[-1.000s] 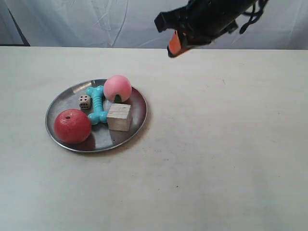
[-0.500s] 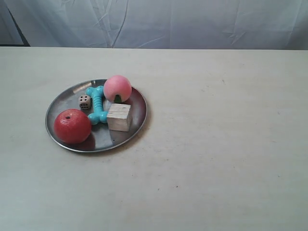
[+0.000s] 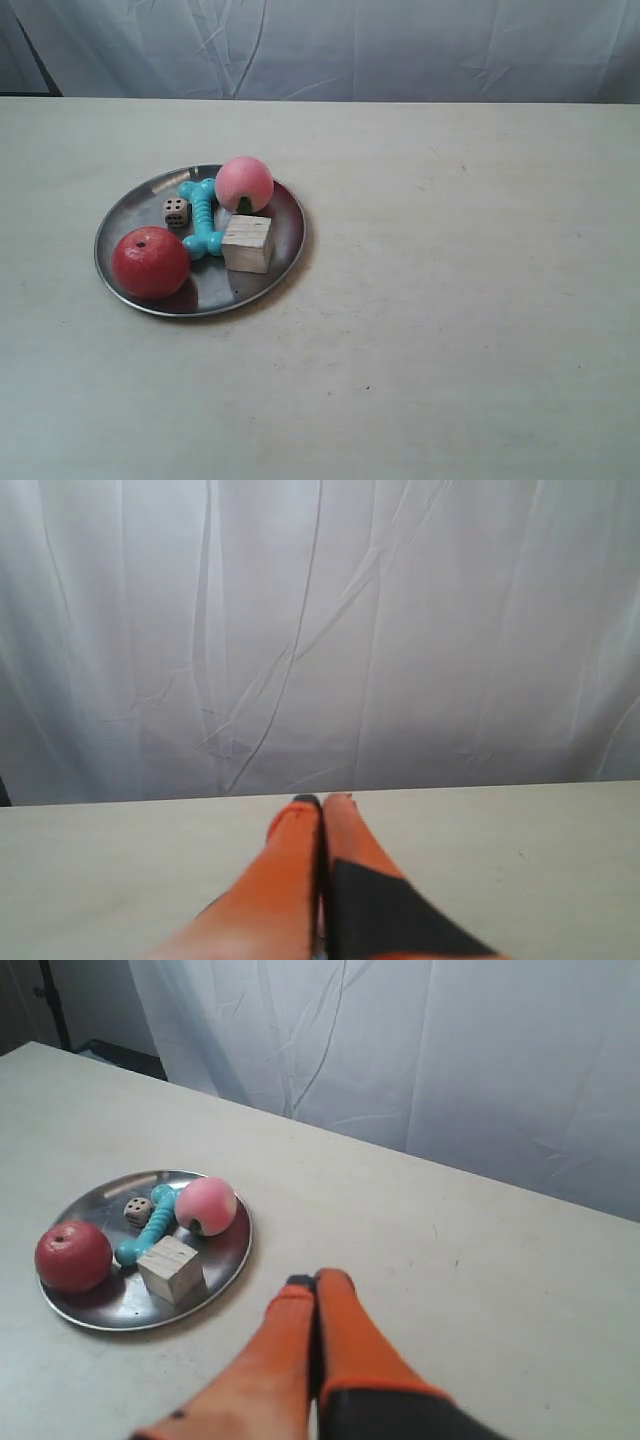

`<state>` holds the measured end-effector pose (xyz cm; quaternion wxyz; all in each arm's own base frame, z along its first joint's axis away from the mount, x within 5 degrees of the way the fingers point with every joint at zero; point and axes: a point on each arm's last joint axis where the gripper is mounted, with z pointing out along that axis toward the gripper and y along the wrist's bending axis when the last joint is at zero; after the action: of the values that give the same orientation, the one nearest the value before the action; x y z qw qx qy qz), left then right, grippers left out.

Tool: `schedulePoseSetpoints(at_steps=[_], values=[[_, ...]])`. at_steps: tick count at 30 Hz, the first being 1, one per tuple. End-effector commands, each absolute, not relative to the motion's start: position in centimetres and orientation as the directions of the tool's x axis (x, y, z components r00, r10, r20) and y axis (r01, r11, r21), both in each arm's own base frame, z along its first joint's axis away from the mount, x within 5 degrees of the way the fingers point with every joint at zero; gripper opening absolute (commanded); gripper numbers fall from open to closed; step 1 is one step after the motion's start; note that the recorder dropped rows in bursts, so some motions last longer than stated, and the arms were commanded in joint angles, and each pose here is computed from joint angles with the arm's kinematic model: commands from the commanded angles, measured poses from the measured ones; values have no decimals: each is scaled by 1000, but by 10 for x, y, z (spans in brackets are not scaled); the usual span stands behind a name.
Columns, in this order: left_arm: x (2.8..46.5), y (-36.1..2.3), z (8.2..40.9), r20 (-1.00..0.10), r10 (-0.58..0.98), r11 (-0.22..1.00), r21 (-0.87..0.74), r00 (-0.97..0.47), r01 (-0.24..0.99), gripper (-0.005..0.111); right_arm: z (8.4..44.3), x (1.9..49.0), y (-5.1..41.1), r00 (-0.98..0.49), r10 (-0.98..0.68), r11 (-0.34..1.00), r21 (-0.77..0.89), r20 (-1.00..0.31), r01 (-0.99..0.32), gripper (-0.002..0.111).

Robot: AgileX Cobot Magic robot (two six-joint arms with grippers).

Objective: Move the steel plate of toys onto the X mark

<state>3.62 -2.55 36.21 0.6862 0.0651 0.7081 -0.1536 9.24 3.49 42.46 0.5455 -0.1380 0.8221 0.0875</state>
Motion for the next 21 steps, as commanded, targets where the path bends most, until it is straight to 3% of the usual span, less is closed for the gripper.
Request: schedulePoseSetpoints(at_steps=[1, 4, 6, 12, 15, 21], values=[[35, -27, 360, -989, -127, 936, -143, -71, 321, 0, 426, 85, 29, -343, -111, 951, 1, -933, -310, -1], [34, -28, 357, -990, -108, 936, -133, -96, 325, 0, 423, 71, 18, -284, 28, 964, 101, -958, -244, -1], [34, -28, 356, -989, -103, 936, -132, -105, 327, 0, 417, 59, 9, -165, 102, 974, 132, -981, -184, -1], [35, -27, 356, -992, -82, 941, -108, -94, 320, 0, 362, 39, -2, 98, 128, 992, 126, -987, -25, -1], [35, -25, 358, -995, -78, 948, -95, -68, 305, 0, 332, 41, -4, 104, 120, 992, 123, -987, 23, -1], [36, -21, 358, -999, 4, 964, -9, -49, 265, 0, 263, 50, -6, -18, 121, 988, 119, -992, 97, -1]])
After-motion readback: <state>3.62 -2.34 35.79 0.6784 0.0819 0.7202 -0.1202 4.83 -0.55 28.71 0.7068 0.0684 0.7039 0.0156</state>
